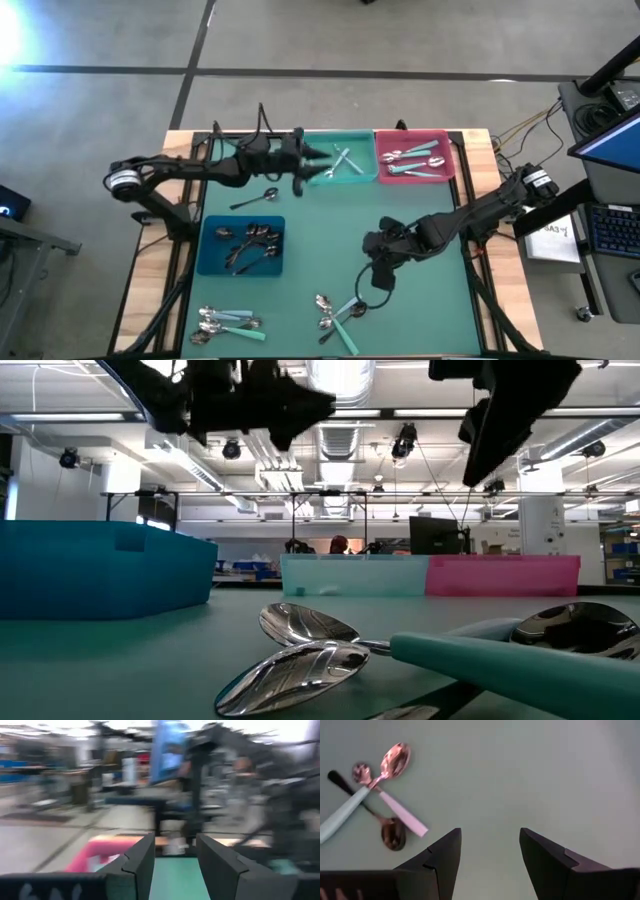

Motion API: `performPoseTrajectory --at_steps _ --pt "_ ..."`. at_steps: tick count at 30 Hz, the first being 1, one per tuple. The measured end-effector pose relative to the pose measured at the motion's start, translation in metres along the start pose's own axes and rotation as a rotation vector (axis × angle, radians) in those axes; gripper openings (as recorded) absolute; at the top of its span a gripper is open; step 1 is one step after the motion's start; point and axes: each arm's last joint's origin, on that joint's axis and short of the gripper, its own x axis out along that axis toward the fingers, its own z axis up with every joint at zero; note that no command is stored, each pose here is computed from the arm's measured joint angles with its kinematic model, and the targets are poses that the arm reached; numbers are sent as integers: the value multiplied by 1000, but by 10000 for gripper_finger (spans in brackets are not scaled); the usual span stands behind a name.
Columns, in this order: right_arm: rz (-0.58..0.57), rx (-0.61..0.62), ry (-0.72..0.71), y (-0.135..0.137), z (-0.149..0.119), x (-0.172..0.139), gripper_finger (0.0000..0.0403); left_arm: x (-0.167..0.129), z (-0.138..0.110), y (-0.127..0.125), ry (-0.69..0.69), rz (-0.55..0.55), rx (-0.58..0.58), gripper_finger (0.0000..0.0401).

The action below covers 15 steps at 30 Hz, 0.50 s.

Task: Sort silverware by color (type)
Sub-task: Put the bottom right blue spoon into the light blue bin

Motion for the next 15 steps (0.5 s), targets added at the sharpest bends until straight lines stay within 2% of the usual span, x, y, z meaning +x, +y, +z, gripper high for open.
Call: performPoseTrajectory --at_steps 6,12,15 --pt "62 -67 59 14 -12 34 192 5 -1 -47 102 -169 -53 127" --pt "82 -287 76 32 -18 65 191 5 -6 -103 211 -337 -92 127" --pt "141 -361 55 42 -17 80 191 5 -6 -132 226 -430 -106 127"
